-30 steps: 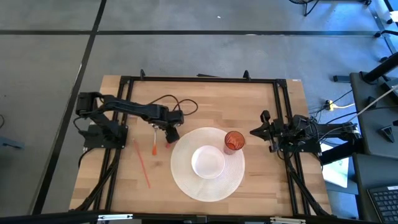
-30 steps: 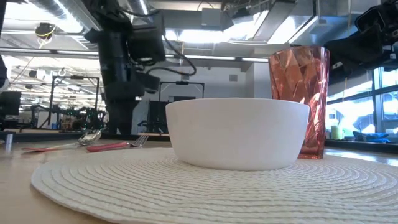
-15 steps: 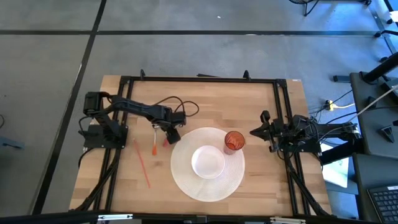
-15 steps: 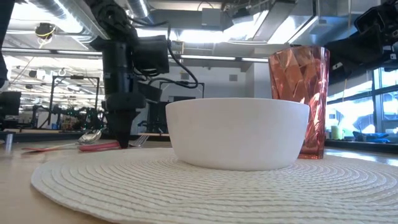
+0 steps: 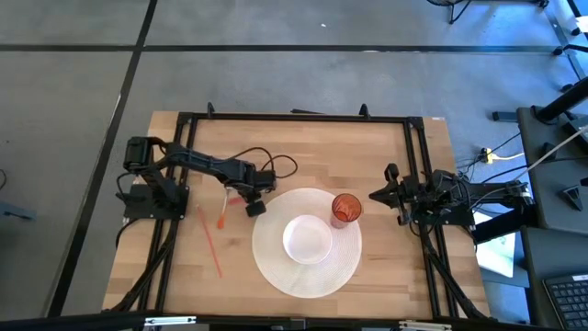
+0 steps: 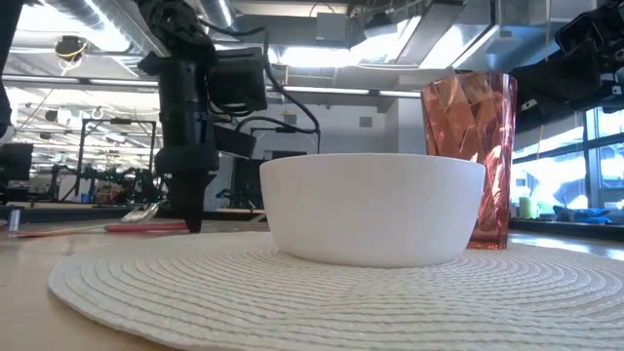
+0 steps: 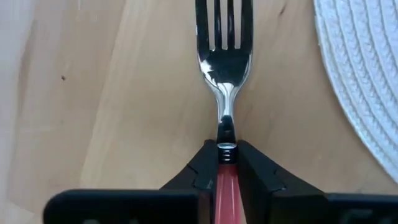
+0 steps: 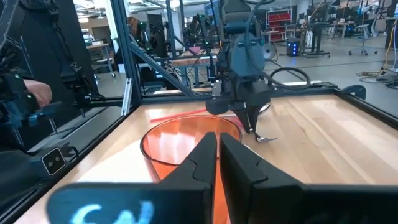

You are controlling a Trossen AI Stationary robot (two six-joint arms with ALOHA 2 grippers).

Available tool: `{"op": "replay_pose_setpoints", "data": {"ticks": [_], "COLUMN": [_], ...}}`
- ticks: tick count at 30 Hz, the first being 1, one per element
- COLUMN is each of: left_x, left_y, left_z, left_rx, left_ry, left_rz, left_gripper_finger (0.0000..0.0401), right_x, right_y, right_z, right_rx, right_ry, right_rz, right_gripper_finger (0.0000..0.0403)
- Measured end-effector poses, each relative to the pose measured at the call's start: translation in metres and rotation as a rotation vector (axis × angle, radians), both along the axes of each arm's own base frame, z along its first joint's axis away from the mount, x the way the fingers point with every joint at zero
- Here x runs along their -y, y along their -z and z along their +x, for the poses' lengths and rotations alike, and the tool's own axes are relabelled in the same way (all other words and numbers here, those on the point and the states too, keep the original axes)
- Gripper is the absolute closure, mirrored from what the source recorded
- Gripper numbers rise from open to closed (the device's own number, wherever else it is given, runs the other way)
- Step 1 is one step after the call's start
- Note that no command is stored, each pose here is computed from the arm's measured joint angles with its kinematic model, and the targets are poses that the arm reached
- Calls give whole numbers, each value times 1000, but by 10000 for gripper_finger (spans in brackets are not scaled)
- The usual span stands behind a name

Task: Pick & Place Utensil
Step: Put the pink fork into the white bowl

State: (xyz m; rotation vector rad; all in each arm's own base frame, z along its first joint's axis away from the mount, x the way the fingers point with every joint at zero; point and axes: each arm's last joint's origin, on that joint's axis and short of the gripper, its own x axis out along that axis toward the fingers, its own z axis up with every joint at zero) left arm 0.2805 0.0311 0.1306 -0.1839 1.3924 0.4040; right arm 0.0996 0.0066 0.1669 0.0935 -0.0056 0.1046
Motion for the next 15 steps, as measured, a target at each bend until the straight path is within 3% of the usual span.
{"op": "replay_pose_setpoints", "data": {"ticks": [5,10,15], "left_x": [10,24,41], "left_y": [-12,-37,-60], "left_z": [13,26,36], "left_rx": [-12,-8,6], "left_ry": [120,175,237], "left_rz": [123,289,404], "left_gripper_finger": [368,399,399], "right_x": [0,0,0], "right_y": [0,1,1], "right_z": [0,0,0], "right_rx": [0,-8,-8], "right_ry": [0,0,0], "right_rz": [1,0,0], "right_gripper_finger": [382,382,382]}}
